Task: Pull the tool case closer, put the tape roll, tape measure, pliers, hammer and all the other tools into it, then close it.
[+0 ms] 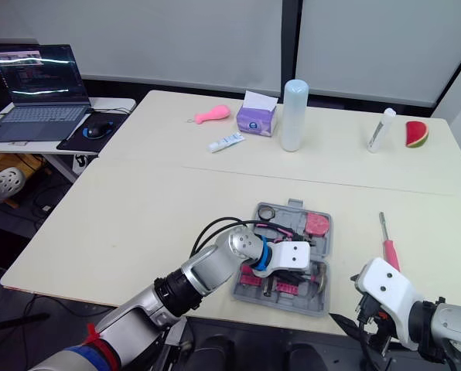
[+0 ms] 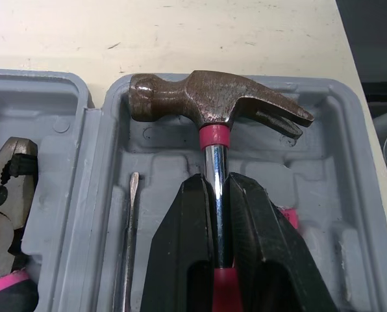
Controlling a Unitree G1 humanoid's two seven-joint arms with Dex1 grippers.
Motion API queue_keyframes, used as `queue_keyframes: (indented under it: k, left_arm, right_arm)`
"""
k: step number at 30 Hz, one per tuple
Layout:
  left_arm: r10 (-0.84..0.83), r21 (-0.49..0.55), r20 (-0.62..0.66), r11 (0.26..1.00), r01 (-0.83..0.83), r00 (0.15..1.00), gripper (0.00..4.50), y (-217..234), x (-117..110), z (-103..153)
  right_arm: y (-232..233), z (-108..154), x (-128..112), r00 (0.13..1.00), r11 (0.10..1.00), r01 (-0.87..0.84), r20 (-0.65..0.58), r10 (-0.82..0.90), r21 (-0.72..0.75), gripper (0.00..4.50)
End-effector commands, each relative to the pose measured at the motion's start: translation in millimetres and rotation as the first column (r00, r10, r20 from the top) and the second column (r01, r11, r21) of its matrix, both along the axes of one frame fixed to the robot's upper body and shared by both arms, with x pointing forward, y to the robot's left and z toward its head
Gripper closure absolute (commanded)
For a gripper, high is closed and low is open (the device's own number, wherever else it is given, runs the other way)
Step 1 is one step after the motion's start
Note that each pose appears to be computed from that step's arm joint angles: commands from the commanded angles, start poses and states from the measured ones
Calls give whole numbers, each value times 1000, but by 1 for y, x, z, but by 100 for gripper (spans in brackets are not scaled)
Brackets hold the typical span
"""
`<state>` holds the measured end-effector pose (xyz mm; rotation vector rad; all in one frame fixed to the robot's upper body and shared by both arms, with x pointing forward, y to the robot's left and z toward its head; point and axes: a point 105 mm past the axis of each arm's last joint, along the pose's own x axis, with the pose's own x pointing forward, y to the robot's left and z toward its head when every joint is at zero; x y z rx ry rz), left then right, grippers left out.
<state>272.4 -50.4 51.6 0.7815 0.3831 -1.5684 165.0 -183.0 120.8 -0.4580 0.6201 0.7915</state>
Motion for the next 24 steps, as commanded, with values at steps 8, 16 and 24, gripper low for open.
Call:
queue_keyframes:
  k: [8,16,24]
  left_arm:
    - [24,-90,16,996,-23,1000,261,-9,2,24]
    - [51,-272,6,961,-47,999,49,-2,9,82]
    - [-199,-121,18,972,200,980,170,61,6,59]
  right_arm:
    - [5,9,2,998,1000,-17,54,17,-2,0]
    - [5,11,4,997,1000,-10,70,10,6,0]
    - [6,14,9,995,1000,-2,96,2,6,0]
